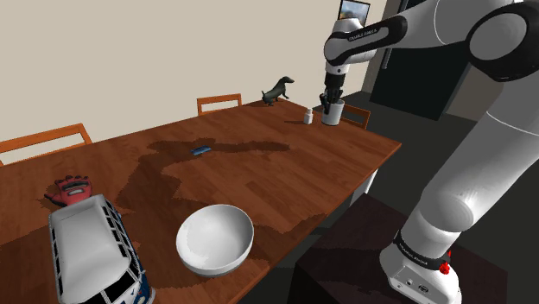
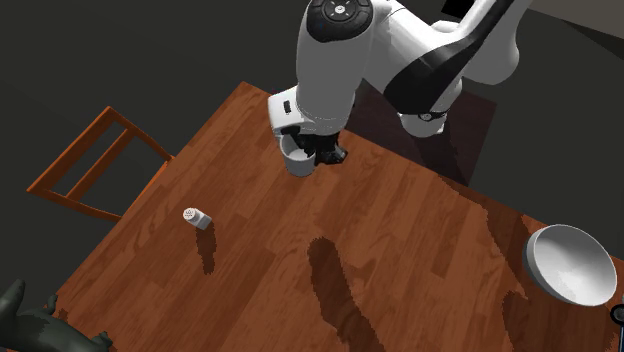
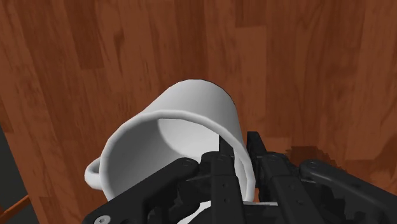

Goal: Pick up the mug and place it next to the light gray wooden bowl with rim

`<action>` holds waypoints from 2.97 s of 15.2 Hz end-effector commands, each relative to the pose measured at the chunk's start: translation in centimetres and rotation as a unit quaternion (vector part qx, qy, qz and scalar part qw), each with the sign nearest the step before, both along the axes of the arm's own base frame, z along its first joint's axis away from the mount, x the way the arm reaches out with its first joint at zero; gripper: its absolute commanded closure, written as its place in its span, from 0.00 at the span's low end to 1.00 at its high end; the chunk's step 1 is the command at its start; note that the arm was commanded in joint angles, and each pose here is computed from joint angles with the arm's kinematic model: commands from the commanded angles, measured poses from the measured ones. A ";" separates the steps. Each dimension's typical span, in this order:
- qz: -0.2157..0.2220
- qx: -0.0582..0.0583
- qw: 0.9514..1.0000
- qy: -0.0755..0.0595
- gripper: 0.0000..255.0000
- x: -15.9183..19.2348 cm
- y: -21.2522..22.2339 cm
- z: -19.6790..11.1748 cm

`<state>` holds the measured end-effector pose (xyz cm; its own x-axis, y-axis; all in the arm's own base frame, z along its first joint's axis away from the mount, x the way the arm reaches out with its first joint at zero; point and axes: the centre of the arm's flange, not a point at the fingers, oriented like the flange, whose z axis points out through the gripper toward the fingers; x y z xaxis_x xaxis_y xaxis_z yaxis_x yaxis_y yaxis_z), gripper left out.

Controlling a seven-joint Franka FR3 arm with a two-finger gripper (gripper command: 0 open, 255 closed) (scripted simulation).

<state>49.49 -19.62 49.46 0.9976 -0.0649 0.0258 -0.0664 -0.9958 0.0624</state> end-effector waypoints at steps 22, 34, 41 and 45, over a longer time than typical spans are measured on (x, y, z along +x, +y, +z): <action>0.000 0.000 1.000 0.000 1.00 0.5 23.8 2.6; 0.000 0.000 1.000 0.000 1.00 0.9 39.6 2.7; 0.000 0.000 1.000 0.000 1.00 1.1 48.9 2.7; 0.000 0.000 1.000 0.000 1.00 1.2 51.3 1.7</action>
